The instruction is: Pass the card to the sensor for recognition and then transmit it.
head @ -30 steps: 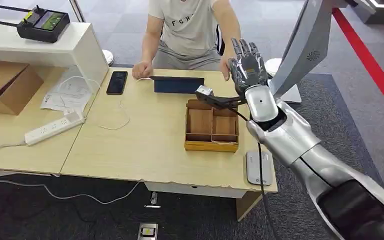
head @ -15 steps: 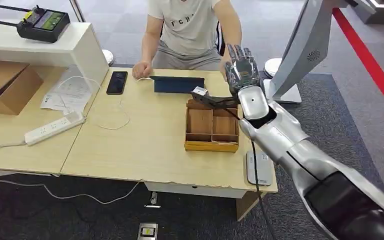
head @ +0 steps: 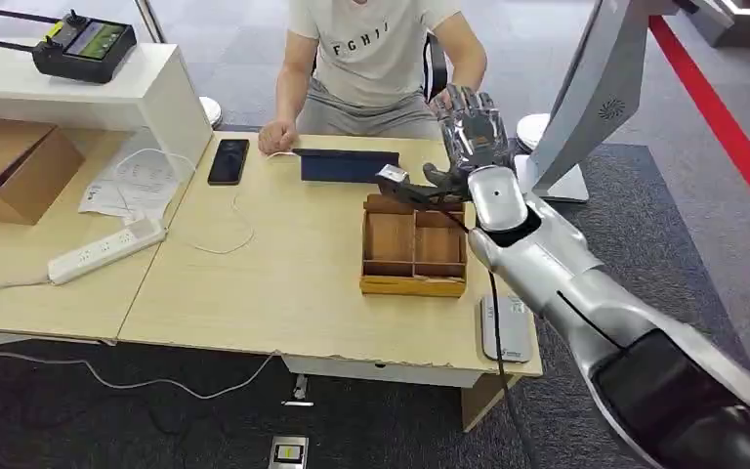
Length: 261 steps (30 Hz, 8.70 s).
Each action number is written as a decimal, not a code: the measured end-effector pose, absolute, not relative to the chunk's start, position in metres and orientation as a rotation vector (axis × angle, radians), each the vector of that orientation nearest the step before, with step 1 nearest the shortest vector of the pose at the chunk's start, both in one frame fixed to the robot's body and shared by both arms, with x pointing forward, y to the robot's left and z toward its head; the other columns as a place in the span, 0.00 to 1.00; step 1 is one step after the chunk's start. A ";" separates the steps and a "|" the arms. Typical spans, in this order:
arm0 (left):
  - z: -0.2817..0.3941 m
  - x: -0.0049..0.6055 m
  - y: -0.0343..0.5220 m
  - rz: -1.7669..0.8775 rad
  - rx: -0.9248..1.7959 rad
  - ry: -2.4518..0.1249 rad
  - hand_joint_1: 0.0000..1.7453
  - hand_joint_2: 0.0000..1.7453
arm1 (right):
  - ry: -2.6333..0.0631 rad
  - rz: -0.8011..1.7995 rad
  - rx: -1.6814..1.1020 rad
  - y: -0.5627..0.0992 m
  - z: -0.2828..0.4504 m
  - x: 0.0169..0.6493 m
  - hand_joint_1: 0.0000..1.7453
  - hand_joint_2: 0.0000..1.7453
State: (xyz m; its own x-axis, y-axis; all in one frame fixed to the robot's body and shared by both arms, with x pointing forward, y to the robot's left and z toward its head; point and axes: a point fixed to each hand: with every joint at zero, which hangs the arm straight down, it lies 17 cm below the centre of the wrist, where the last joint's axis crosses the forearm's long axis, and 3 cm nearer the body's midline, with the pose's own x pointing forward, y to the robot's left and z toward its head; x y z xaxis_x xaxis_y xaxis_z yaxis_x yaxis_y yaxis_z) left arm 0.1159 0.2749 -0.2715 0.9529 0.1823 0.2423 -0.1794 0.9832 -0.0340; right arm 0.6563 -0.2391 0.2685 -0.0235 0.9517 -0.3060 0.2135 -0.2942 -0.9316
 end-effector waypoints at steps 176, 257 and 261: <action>-0.271 0.120 0.257 0.428 0.090 -0.248 0.00 0.00 | -1.291 1.350 -0.998 -0.152 0.040 0.493 0.00 1.00; -0.275 0.107 0.250 0.442 0.071 -0.184 0.00 0.00 | -1.020 1.549 -1.194 -0.212 0.034 0.535 0.00 1.00; -0.275 0.106 0.253 0.442 0.080 -0.183 0.00 0.00 | -1.016 1.556 -1.197 -0.212 0.035 0.536 0.00 1.00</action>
State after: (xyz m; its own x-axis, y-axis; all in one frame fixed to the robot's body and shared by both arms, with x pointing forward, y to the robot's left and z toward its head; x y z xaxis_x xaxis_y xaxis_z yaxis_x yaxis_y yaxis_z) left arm 0.1062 0.2534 -0.2749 0.8877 0.4178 0.1935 -0.4321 0.9010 0.0370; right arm 0.5360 -0.2117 0.0346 -0.1284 0.9623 -0.2400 -0.1670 -0.2595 -0.9512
